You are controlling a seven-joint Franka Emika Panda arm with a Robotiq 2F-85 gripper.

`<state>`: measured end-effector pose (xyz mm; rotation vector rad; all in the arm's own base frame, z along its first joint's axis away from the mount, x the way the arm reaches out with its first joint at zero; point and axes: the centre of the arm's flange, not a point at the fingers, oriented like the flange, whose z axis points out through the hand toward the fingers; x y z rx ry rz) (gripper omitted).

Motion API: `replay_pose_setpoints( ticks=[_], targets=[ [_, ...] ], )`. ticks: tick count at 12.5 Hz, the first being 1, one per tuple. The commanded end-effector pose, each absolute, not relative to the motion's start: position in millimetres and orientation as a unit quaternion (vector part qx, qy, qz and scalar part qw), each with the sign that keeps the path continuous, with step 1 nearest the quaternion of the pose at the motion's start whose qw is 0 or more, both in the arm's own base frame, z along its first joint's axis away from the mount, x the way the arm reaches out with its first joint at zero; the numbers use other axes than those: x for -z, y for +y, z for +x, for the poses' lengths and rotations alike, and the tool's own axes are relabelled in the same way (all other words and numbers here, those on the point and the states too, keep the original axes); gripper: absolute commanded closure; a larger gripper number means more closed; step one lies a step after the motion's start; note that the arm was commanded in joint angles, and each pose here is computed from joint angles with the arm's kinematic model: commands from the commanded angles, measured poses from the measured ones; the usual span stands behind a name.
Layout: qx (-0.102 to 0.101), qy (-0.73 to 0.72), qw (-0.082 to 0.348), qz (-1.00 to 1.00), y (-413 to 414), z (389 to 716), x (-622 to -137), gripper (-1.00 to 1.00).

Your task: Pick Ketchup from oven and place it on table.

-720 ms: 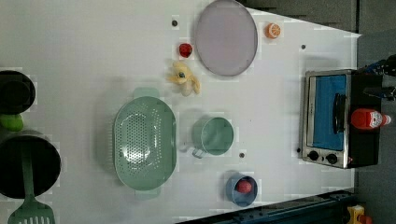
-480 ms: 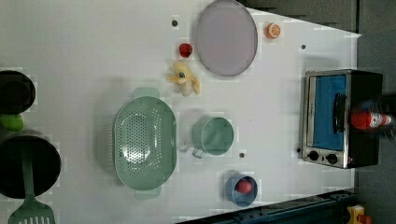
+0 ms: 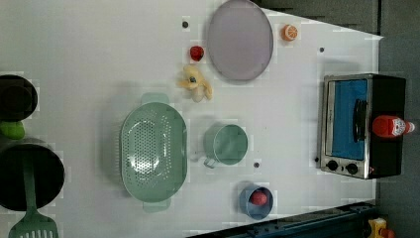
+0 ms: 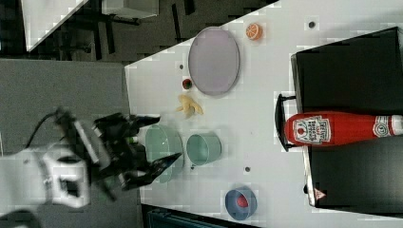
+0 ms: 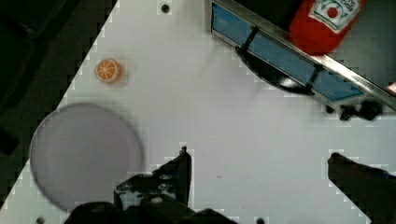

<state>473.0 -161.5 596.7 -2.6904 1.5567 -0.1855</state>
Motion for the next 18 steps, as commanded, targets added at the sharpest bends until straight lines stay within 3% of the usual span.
replay_pose_setpoints(
  ticks=[1, 2, 5, 6, 8, 12, 14, 16, 17, 18],
  targets=[
    [0.048, 0.515, 0.017, -0.856, -206, 468, -573, -1.0],
    [0.049, 0.531, 0.016, -0.846, -226, 467, -564, -1.0],
    [0.083, 0.596, -0.002, -0.799, -316, 463, -526, -1.0],
    [0.082, 0.608, -0.011, -0.79, -333, 462, -512, -1.0],
    [0.065, 0.638, -0.025, -0.767, -363, 461, -476, -1.0],
    [0.038, 0.711, 0.01, -0.703, -383, 472, -416, -1.0],
    [0.013, 0.727, -0.009, -0.686, -385, 475, -382, -1.0],
    [0.007, 0.728, -0.015, -0.686, -385, 476, -373, -1.0],
    [0.002, 0.728, -0.017, -0.685, -385, 474, -368, -0.97],
    [-0.002, 0.729, -0.019, -0.685, -384, 473, -363, -0.71]
  ],
)
